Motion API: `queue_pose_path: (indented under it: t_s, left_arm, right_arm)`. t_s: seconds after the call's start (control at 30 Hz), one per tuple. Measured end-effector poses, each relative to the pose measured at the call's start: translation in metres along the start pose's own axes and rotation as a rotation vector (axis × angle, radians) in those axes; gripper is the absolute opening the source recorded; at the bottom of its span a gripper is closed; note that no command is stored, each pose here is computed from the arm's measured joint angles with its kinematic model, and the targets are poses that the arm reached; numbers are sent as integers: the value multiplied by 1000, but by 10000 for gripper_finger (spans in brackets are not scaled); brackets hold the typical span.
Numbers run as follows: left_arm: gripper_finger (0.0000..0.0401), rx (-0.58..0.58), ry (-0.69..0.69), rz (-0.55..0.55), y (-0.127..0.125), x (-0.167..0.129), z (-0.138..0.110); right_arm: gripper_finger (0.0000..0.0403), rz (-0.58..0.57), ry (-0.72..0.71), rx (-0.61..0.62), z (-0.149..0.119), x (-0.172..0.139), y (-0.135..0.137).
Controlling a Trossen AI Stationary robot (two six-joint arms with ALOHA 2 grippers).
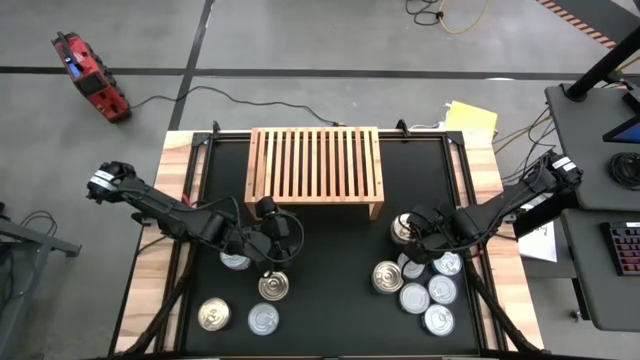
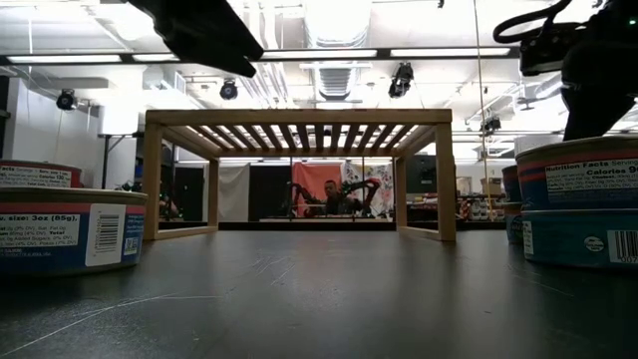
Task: Stack canned seafood by type on shelf
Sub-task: Put the blue and pink tuna can on the shelf
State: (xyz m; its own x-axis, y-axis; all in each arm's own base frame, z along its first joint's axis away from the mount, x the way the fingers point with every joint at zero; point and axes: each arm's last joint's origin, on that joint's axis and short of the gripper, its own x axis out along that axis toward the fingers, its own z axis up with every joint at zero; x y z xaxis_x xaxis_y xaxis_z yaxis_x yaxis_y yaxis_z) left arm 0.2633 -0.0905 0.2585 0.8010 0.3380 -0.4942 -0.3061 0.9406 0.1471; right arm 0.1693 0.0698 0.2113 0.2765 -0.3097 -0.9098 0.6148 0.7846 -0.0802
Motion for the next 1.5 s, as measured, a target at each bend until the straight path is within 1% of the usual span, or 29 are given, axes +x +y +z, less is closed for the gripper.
queue_pose_path:
  t_s: [0.17, 0.33, 0.47, 0.67, 0.87, 0.93, 1.27, 1.5]
  left_arm:
    - [351, -15, -14, -33, -2, 0, 2]
    - [351, -12, -27, -42, -4, -1, 3]
    - [351, -16, -30, -45, -4, -1, 3]
    - [351, -34, -37, -60, -8, -4, 3]
    - [351, -45, -78, -93, -15, -9, 6]
    - [351, -53, -99, -104, -17, -10, 6]
    - [351, -62, -127, -107, -21, -9, -7]
    - [351, -71, -137, -110, -22, -7, -12]
  right_arm:
    - [12, 9, -4, 25, 0, 0, 1]
    - [12, 67, -36, 29, 3, 1, 7]
    - [12, 100, -72, 9, 5, 3, 10]
    - [12, 73, -108, 2, 3, 5, 10]
    - [12, -7, -243, 14, 7, 4, 7]
    - [12, -20, -267, 28, 8, 4, 7]
    - [12, -22, -263, 111, 5, 8, 5]
    - [12, -33, -248, 143, -1, 15, 2]
